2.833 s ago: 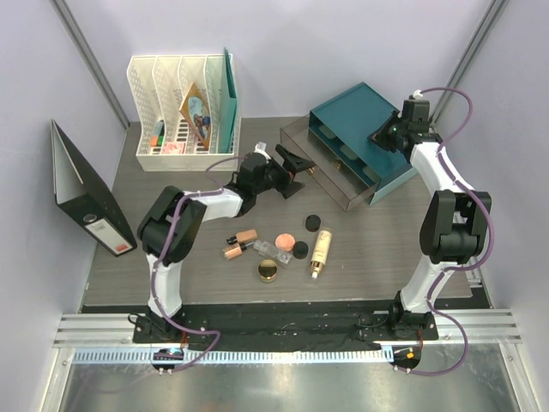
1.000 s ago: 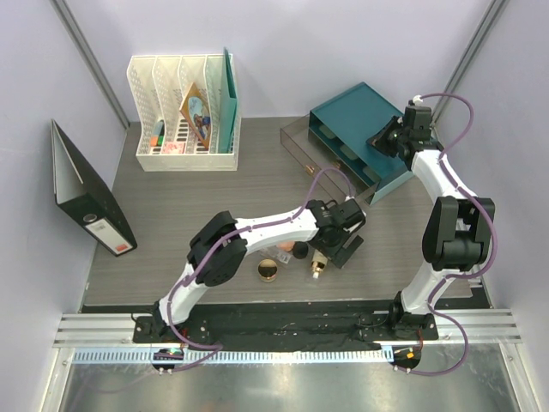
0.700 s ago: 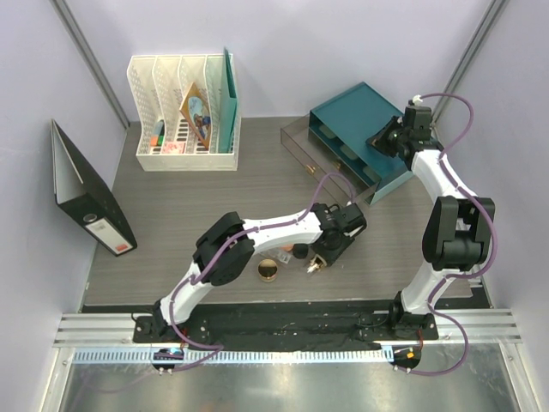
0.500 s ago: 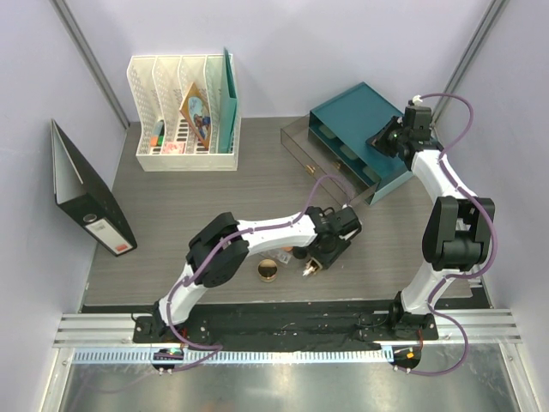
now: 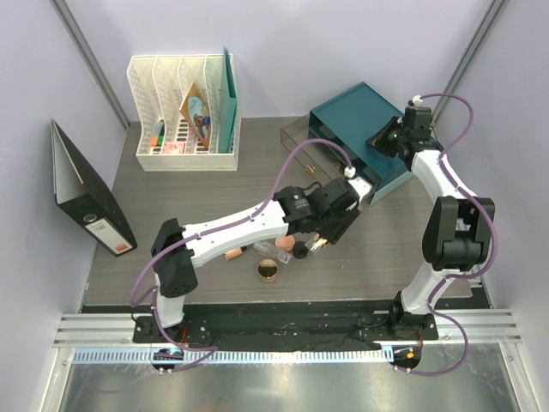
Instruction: Organize the makeup
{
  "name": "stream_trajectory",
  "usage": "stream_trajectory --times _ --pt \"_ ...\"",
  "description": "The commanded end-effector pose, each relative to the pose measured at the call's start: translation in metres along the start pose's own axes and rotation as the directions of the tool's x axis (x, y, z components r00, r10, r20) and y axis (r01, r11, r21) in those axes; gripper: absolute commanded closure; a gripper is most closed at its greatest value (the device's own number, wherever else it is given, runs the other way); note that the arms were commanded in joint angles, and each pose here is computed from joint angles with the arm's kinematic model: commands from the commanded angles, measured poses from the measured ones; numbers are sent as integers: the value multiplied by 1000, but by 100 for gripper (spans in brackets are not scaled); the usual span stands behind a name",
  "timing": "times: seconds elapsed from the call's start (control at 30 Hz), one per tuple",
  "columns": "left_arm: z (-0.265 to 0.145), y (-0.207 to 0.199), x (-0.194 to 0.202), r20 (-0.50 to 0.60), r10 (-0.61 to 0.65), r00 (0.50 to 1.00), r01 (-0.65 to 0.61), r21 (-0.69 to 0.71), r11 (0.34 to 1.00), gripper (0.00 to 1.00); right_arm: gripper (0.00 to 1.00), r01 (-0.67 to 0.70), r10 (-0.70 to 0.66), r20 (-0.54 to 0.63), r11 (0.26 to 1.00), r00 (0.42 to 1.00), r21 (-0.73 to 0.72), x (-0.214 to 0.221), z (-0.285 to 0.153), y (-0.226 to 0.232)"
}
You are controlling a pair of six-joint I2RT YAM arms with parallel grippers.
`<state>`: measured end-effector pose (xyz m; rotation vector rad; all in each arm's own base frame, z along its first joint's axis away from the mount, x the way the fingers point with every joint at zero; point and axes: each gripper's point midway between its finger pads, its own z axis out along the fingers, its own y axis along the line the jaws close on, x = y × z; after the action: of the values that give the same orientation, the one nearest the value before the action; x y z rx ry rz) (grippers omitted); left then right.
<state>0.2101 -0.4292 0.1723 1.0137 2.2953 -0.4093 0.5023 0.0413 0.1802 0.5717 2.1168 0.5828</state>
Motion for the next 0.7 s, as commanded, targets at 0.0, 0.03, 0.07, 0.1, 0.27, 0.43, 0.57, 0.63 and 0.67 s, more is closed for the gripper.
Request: stream_trajectory --times 0.0,0.03,0.07,0.1,0.27,0.43,0.57,0.63,0.67 --pt "-43 17 -83 238 -98 966 89 49 995 100 99 -12 31 -161 993 986 115 50 -1 -34" --pt "-50 16 -96 267 -144 953 125 85 988 100 99 -12 30 -159 993 987 115 50 -1 -34" --pt "-52 25 -105 285 -178 942 156 97 983 100 99 -12 31 -161 993 986 115 51 -2 -34" --pt "-55 28 -114 305 -205 930 178 116 977 100 99 -12 31 -161 993 987 118 51 -2 -35" --pt "-69 39 -163 382 -448 808 345 310 886 100 99 -9 28 -160 992 987 122 52 -3 -37" --pt "-56 59 -193 335 -684 648 510 476 716 100 99 -7 27 -158 992 987 128 53 -4 -38" --pt "-44 74 -210 311 -795 520 593 539 598 100 99 -2 23 -160 991 987 130 55 -5 -40" --pt "-39 81 -216 325 -819 473 622 535 572 100 99 -1 23 -163 991 986 134 56 -6 -41" --pt "-28 81 -215 316 -828 464 636 532 559 100 99 -3 25 -163 991 986 134 56 -6 -41"
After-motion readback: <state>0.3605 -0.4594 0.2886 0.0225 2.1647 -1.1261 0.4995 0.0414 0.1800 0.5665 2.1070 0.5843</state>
